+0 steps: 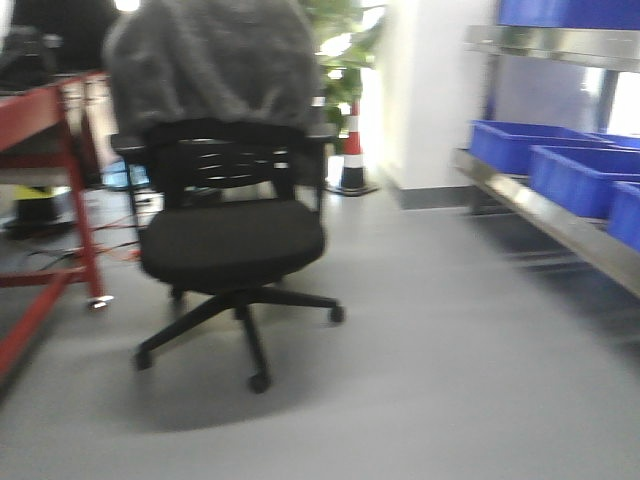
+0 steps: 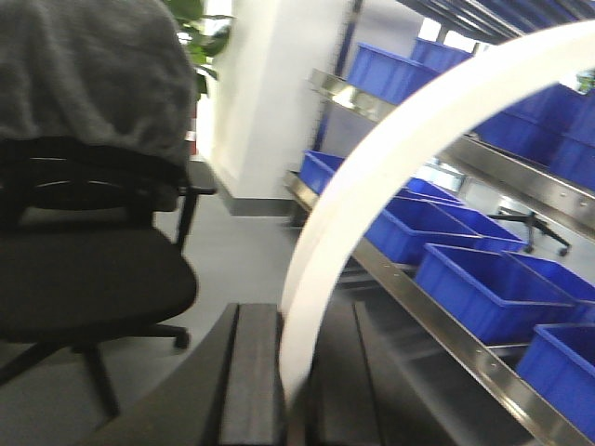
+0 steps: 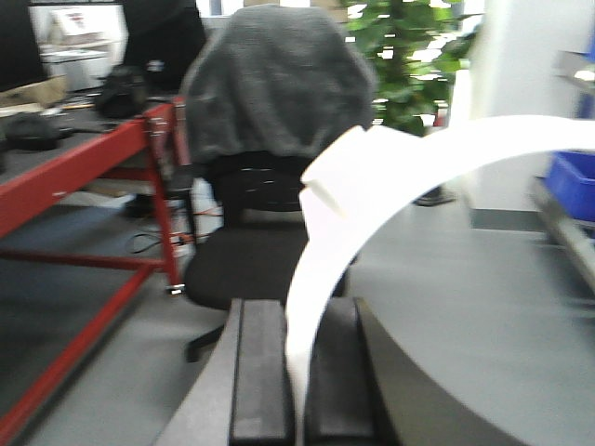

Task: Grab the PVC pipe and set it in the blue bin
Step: 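Drive the base away from the table toward the blue bin shelves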

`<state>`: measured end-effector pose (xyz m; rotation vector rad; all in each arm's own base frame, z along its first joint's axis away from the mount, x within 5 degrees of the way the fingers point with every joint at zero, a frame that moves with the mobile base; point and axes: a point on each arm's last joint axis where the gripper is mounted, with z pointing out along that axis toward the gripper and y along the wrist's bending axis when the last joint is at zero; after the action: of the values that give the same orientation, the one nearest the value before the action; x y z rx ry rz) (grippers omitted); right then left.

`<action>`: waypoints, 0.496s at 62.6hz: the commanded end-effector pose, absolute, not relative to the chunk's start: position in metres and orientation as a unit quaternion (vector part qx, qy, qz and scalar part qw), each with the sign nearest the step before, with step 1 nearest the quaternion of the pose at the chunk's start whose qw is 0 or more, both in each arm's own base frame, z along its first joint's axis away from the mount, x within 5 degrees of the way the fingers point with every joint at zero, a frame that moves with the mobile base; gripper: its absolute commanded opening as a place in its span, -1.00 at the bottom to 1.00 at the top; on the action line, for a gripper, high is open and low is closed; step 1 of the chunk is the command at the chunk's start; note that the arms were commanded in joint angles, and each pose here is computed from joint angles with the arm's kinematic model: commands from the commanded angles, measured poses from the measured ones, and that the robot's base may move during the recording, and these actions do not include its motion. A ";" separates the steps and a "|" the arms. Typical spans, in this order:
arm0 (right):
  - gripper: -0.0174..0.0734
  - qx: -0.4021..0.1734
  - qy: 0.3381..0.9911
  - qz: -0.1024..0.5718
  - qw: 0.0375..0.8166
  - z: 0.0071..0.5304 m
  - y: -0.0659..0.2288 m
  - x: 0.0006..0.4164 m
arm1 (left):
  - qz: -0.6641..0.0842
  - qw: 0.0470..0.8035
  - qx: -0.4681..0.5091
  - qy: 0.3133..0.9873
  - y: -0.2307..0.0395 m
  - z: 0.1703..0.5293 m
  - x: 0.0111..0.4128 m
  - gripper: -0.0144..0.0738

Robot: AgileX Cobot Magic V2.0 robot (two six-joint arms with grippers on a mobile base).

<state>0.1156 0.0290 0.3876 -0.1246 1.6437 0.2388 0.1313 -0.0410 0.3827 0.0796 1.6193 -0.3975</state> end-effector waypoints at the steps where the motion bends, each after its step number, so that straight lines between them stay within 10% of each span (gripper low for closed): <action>1: -0.99 -0.060 0.720 0.104 0.684 0.390 0.029 0.115 | -0.183 0.679 0.035 0.710 -0.042 0.385 0.130 -0.92; 31: -0.99 -0.060 0.720 0.104 0.684 0.390 0.029 0.115 | -0.183 0.679 0.035 0.710 -0.042 0.385 0.130 -0.92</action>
<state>0.1156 0.0290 0.3876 -0.1246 1.6437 0.2388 0.1313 -0.0410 0.3827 0.0796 1.6193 -0.3975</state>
